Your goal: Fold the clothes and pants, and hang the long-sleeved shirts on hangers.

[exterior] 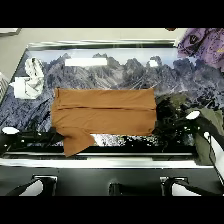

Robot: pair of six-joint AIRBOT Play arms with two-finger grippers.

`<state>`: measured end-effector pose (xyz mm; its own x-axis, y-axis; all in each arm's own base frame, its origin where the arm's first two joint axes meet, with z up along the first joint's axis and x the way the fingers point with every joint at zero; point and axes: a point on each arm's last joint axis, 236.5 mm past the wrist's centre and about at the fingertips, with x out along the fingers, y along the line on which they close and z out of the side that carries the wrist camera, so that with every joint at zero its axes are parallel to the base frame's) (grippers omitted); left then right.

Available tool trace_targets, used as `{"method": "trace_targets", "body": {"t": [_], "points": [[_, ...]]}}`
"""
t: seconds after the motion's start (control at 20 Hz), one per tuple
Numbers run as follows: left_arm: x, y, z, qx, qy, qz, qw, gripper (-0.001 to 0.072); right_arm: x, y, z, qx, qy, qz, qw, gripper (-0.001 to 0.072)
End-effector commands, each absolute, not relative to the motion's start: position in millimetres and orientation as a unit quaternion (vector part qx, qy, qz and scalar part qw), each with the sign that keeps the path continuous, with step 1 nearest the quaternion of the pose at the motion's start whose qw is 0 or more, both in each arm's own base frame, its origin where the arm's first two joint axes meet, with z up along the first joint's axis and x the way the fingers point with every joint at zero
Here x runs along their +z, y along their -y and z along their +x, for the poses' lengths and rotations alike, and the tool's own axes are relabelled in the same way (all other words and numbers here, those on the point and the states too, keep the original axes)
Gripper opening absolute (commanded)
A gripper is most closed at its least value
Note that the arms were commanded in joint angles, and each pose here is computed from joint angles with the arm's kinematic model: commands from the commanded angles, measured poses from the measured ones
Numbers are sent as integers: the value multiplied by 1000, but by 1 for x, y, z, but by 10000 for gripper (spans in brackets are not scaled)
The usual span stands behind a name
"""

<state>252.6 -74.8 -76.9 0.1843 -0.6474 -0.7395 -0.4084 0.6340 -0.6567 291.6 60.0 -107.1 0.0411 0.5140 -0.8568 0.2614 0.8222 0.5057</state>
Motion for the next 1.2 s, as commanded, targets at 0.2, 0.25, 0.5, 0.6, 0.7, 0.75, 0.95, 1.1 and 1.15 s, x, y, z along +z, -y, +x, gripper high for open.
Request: {"method": "trace_targets", "body": {"t": [0.2,0.25,0.5,0.6,0.7,0.75,0.95,1.1,1.15], "points": [[-14,40,224,-17,-666,-347,660,15,-55,-56,235,55,-737,273,615,26],[-5,38,214,-3,-665,-340,666,15,-47,-52,223,45,-747,263,609,26],[21,50,205,-22,-642,-316,699,14,-19,-46,214,31,-727,248,639,26],[21,54,219,-33,-637,-314,703,14,-14,-42,231,39,-707,239,664,26],[22,54,242,-45,-634,-305,709,14,-6,-38,257,49,-680,230,695,25],[23,53,255,-52,-635,-298,711,14,-2,-37,272,53,-665,230,709,26],[19,42,317,-69,-638,-280,714,14,-5,-35,329,69,-623,240,741,26],[4,38,360,-82,-651,-267,706,14,-19,-31,362,72,-614,245,746,26],[-2,38,373,-87,-654,-264,704,15,-22,-32,375,77,-607,249,751,26]]}}
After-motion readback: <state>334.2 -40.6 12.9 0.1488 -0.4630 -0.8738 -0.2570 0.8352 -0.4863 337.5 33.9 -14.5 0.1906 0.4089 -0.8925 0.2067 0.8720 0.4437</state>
